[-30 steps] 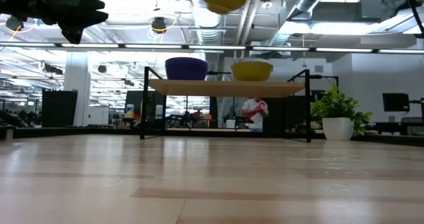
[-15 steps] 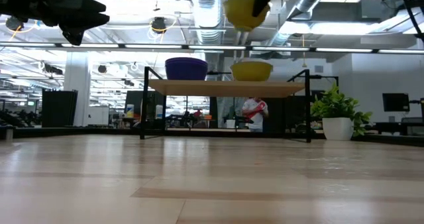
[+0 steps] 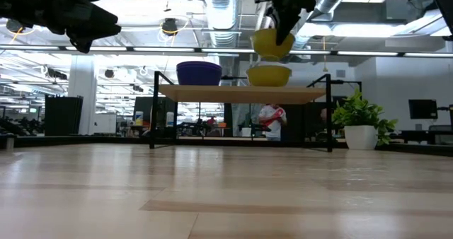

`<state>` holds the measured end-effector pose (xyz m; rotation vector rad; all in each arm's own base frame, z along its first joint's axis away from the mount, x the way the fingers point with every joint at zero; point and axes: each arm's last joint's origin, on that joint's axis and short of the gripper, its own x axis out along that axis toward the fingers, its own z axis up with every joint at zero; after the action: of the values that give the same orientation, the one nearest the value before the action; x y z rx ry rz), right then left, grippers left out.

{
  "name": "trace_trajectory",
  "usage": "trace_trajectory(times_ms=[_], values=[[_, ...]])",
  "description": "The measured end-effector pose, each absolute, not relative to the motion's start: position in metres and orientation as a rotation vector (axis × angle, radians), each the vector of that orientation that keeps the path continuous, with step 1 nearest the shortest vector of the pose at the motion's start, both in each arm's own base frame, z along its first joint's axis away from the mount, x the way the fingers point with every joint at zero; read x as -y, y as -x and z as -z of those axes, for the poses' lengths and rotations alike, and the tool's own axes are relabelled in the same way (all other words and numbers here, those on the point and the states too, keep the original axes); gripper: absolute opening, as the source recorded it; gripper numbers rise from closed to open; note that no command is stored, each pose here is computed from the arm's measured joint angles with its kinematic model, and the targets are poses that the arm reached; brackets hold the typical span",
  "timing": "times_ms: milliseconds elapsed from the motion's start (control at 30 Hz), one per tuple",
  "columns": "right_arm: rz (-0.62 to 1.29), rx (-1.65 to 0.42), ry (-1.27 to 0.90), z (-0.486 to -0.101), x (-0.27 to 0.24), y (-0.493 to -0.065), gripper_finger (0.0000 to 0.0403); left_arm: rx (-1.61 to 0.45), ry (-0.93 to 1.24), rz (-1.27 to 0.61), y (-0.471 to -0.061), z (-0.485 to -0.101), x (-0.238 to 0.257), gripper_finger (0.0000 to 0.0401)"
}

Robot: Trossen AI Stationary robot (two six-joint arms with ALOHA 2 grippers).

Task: Pick & Place Mini bowls
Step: Stack the top yellow patterned bowl on the yellow patterned bowl on the shelf

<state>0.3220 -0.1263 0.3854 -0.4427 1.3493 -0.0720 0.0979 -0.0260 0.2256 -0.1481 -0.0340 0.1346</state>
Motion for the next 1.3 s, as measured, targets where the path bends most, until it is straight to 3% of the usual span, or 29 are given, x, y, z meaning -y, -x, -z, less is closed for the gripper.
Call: trace_trajectory(times_ms=[667, 867, 1300], values=[[0.068, -1.311, 0.452, -0.376, 0.134, -0.336, 0.0, 0.255, 0.04, -0.061, -0.071, -0.244, 0.017, 0.0137], [0.057, -1.317, 0.453, -0.373, 0.134, -0.338, 0.0, 0.239, 0.008, 0.105, -0.071, -0.241, 0.021, 0.0137], [0.029, -1.294, 0.419, -0.372, 0.136, -0.339, 0.0, 0.239, 0.014, 0.112, -0.071, -0.241, 0.022, 0.0137]])
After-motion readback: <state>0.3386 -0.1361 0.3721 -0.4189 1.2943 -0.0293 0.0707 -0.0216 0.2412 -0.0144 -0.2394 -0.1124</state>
